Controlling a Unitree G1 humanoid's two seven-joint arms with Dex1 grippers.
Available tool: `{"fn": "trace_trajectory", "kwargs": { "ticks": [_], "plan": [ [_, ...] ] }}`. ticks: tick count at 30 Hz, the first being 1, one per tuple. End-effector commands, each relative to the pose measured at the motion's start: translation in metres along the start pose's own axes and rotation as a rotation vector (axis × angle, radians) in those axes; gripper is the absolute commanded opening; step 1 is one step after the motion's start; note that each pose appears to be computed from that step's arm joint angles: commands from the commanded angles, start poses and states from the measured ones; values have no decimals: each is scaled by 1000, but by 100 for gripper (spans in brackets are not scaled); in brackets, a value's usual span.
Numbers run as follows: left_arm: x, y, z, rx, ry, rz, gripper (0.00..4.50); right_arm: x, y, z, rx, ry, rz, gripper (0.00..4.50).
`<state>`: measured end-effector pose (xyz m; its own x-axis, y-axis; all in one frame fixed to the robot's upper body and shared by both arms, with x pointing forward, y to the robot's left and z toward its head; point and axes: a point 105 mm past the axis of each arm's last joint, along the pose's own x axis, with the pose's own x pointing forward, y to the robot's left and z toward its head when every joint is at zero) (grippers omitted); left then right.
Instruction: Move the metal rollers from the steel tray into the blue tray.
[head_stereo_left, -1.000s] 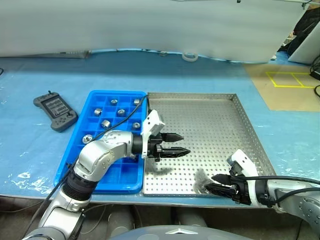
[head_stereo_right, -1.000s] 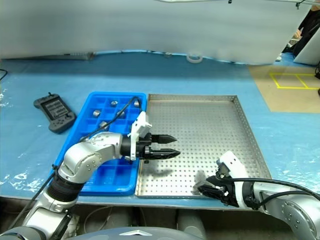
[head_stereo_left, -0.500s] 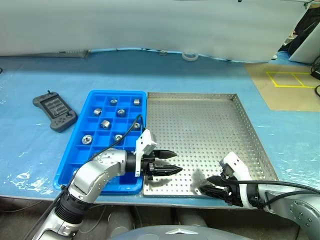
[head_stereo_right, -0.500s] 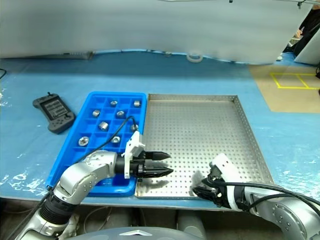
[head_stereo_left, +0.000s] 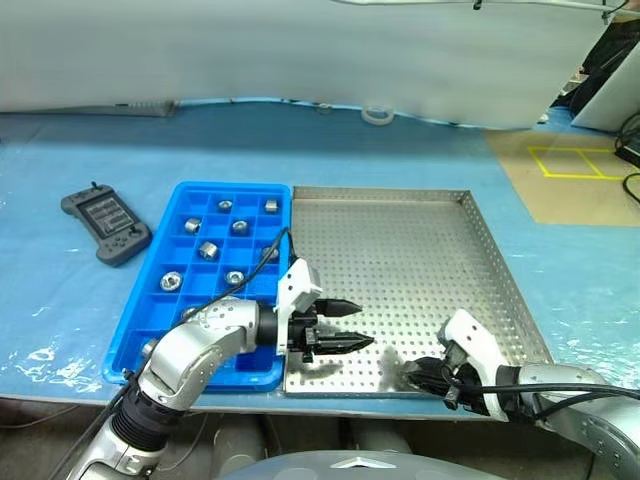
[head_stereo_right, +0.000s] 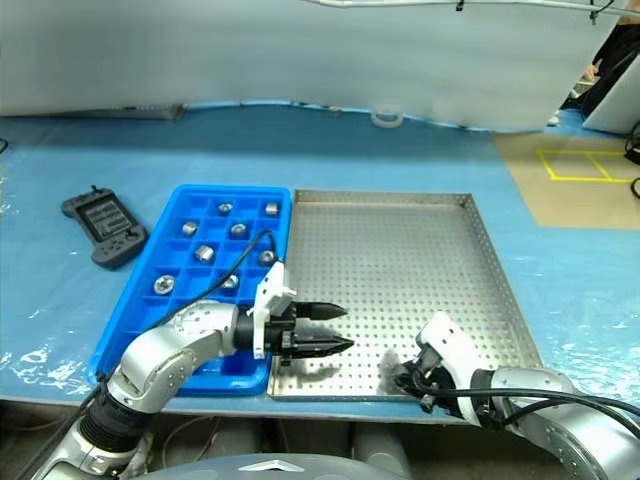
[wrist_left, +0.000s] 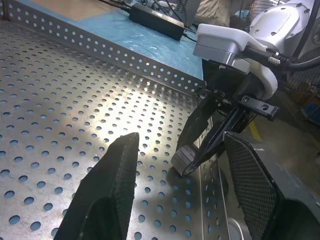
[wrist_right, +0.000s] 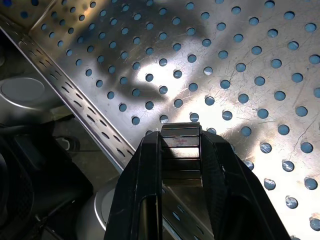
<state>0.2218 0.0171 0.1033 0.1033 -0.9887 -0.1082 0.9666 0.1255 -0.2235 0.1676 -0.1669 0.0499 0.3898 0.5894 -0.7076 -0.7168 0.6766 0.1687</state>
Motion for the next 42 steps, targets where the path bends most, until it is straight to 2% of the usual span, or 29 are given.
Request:
{"fn": "trace_trajectory", "kwargs": {
  "ticks": [1,6,9,14,18,21,27,31,36,42],
  "plan": [
    [0,0,8,22,-25,-14,282,1,5,-15,32,57,20,68],
    [-2,5,12,19,-37,-13,282,-1,-4,-2,57,-18,-6,68],
    [-14,19,34,8,-92,-13,282,-7,-15,36,46,-156,4,68],
    [-23,43,66,53,-132,18,282,-12,-36,81,2,-290,-13,68],
    [-39,65,54,121,-133,118,282,-6,-58,106,-83,-340,-93,68],
    [-46,79,58,174,-145,180,282,2,-79,119,-108,-373,-189,68],
    [-76,102,69,269,-151,305,282,25,-97,156,-155,-473,-235,68],
    [-103,103,74,301,-152,385,282,38,-74,180,-228,-523,-82,68],
    [-135,97,65,284,-128,469,282,48,-41,203,-278,-546,159,68],
    [-153,75,57,244,-129,517,282,55,-5,202,-386,-484,418,68]
  ]
}}
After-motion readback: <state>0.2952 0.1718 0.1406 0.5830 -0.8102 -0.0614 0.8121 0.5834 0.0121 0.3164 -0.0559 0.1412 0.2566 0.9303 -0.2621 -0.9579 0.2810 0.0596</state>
